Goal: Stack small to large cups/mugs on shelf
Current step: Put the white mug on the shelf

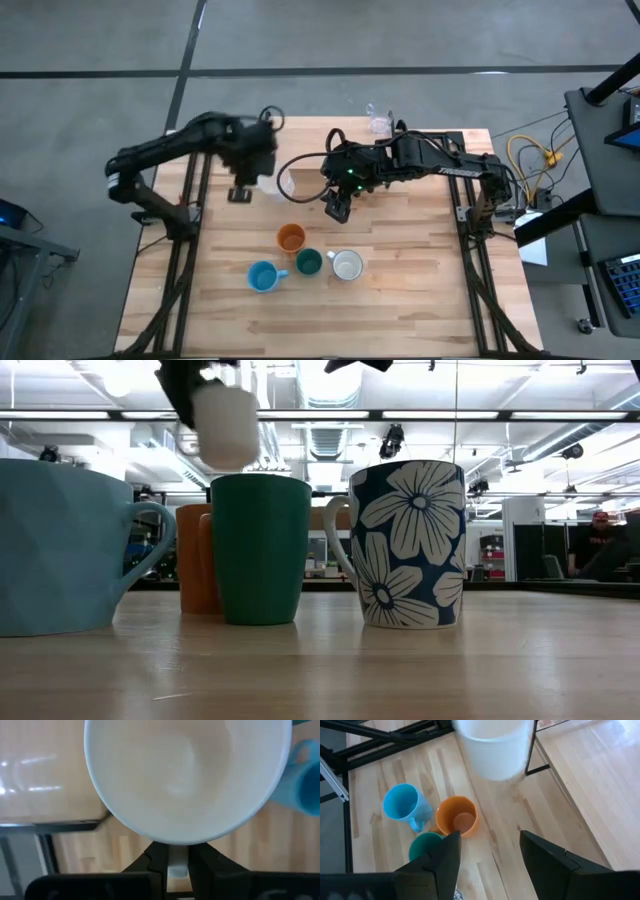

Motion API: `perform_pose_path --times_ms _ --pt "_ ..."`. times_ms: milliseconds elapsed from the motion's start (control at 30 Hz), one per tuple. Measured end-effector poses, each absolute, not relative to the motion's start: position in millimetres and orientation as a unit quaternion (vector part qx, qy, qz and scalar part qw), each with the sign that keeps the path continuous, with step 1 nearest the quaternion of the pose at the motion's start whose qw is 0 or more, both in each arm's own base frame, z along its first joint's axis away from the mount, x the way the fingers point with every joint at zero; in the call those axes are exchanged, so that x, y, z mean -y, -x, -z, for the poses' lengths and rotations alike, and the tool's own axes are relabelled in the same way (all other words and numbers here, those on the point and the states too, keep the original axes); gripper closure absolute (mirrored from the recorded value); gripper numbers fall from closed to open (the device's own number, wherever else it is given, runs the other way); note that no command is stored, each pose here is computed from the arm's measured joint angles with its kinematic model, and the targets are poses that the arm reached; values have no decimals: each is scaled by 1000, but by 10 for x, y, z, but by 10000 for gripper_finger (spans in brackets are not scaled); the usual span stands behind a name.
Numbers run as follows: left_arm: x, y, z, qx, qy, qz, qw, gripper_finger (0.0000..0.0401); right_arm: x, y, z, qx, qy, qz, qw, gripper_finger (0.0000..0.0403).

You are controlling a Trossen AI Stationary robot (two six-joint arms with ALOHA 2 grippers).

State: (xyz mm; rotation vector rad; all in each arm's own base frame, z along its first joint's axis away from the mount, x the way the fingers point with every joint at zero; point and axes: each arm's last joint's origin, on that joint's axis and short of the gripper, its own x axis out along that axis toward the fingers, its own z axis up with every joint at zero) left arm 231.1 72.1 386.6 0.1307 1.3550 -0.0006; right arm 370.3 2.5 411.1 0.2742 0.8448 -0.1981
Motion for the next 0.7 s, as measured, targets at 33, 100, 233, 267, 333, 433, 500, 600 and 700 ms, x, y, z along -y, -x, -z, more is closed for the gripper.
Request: perform_pose_path --times_ms 33,100,233,267,333,433,500,600,700 --pt "-813 -2362 -3851 -630 -62 0 774 375 -25 -3702 -4112 -408 -133 96 898 207" --pt "-990 -2456 -3847 -633 -66 -2 771 375 -25 -3702 -4112 -408 -132 96 898 207" --pt "-1261 -2611 -3902 -626 -82 -6 775 375 -13 -3691 -4107 -413 -130 97 896 207" --pt "-1314 -2633 -3927 -622 -87 -7 778 375 1 -3680 -4108 -416 -129 98 895 207" --pt "-1410 -2665 -3982 -615 -97 -12 782 375 47 -3657 -4114 -419 -131 104 892 207" --pt "-1542 -2685 -4032 -610 -108 -22 785 375 122 -3625 -4144 -415 -132 111 893 207" --pt "-1651 -2661 -4036 -612 -107 -34 783 375 159 -3618 -4151 -414 -130 114 894 207" --pt "-1832 -2576 -4010 -620 -92 -56 777 375 196 -3617 -4151 -414 -126 115 894 207" --pt "-1978 -2494 -3959 -630 -81 -66 769 375 220 -3618 -4153 -413 -120 115 895 207"
